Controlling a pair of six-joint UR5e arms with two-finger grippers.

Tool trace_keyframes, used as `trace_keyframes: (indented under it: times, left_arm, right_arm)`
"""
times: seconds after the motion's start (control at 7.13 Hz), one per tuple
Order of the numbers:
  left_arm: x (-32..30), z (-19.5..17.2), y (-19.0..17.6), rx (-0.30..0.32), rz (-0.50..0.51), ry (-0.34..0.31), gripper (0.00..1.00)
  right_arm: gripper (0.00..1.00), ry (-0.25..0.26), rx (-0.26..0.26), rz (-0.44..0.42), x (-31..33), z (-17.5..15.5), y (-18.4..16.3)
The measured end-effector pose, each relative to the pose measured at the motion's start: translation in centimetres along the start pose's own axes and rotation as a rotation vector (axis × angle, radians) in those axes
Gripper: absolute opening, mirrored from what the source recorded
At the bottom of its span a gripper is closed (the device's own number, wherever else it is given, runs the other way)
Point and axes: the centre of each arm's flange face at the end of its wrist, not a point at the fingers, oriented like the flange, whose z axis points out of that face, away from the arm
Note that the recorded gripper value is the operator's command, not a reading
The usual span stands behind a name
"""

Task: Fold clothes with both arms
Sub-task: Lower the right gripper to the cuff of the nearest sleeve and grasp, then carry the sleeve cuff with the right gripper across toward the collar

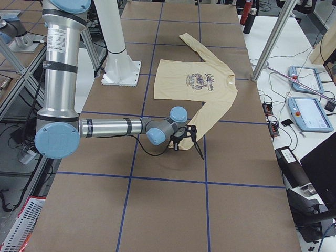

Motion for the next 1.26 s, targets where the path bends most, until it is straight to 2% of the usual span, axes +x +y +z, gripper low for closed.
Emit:
trace_keyframes:
  times: [0.28, 0.56, 0.84, 1.26]
  left_arm:
    - [-0.2, 0.1, 0.1, -0.003, -0.004, 0.0, 1.0]
    - [-0.2, 0.2, 0.0, -0.003, -0.006, -0.001, 1.0]
    - [-0.4, 0.3, -0.1, -0.005, -0.009, -0.001, 1.0]
    - [-0.4, 0.3, -0.3, -0.004, -0.016, -0.005, 1.0]
  right_arm:
    - [0.0, -0.007, 0.008, -0.006, -0.6, -0.6, -0.2]
    - [0.0, -0.057, 0.046, -0.052, -4.1, -3.0, -1.2]
    - [0.0, -0.14, 0.093, -0.103, -10.0, -5.9, -4.6]
    - [0.0, -0.281, 0.138, -0.048, -21.4, -13.8, -11.7]
